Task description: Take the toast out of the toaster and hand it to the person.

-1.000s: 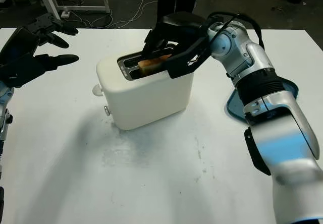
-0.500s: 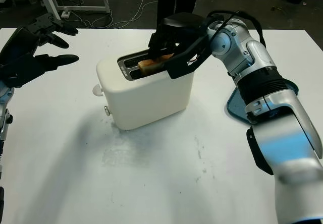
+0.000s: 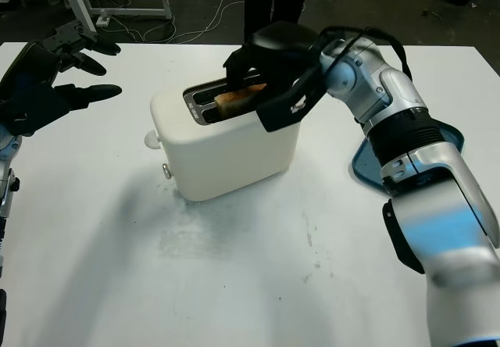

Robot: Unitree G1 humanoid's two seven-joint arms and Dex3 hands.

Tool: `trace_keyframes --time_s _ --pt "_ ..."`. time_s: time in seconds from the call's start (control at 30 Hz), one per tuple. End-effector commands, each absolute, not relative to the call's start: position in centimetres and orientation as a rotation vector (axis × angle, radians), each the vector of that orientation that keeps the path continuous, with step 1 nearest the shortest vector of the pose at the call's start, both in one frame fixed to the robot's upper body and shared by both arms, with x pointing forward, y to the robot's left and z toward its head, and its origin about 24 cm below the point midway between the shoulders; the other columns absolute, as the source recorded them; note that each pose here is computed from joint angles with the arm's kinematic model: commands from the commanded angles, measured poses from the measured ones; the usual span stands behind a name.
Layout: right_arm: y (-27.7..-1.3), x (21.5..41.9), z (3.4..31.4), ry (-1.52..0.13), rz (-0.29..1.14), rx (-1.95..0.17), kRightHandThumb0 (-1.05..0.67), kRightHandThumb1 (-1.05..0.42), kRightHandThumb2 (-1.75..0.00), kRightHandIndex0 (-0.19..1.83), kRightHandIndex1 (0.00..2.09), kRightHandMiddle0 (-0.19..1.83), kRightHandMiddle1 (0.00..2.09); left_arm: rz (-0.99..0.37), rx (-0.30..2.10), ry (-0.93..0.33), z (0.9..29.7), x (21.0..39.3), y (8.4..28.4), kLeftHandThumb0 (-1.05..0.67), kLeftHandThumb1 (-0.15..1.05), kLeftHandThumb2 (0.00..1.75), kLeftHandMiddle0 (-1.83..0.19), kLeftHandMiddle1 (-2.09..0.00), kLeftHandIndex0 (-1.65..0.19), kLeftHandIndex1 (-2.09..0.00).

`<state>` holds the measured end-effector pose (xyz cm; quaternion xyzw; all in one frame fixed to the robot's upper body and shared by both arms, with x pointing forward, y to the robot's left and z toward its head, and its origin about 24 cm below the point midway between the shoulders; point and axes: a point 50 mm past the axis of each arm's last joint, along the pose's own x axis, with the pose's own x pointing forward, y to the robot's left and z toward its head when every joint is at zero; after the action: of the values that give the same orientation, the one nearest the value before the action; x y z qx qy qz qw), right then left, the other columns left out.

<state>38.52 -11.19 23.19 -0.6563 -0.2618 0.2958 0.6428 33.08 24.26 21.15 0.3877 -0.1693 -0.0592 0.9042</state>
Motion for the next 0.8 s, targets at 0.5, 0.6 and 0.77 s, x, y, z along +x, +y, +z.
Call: trace_keyframes --time_s 0.5,0.6,0.77 --pt "-12.2 39.1 25.9 -0.746 0.457 -1.409 -0.49 -0.92 -0.48 0.98 1.75 0.69 1.75 -0.125 0.8 -0.346 20.9 33.0 24.4 -0.78 0.9 0.01 -0.2 -1.26 -0.19 -1.04" --pt "-12.6 39.4 26.4 -0.749 0.404 -1.384 -0.5 -0.92 -0.47 0.96 1.75 0.68 1.75 -0.123 0.8 -0.348 20.9 33.0 24.4 -0.74 0.88 0.0 -0.19 -1.25 -0.19 -1.03" --pt "-13.5 39.9 27.5 -0.674 0.391 -1.275 -0.49 -0.92 -0.48 0.9 1.75 0.61 1.75 -0.129 0.79 -0.347 20.9 33.0 24.4 -0.75 0.89 0.01 -0.19 -1.26 -0.18 -1.03"
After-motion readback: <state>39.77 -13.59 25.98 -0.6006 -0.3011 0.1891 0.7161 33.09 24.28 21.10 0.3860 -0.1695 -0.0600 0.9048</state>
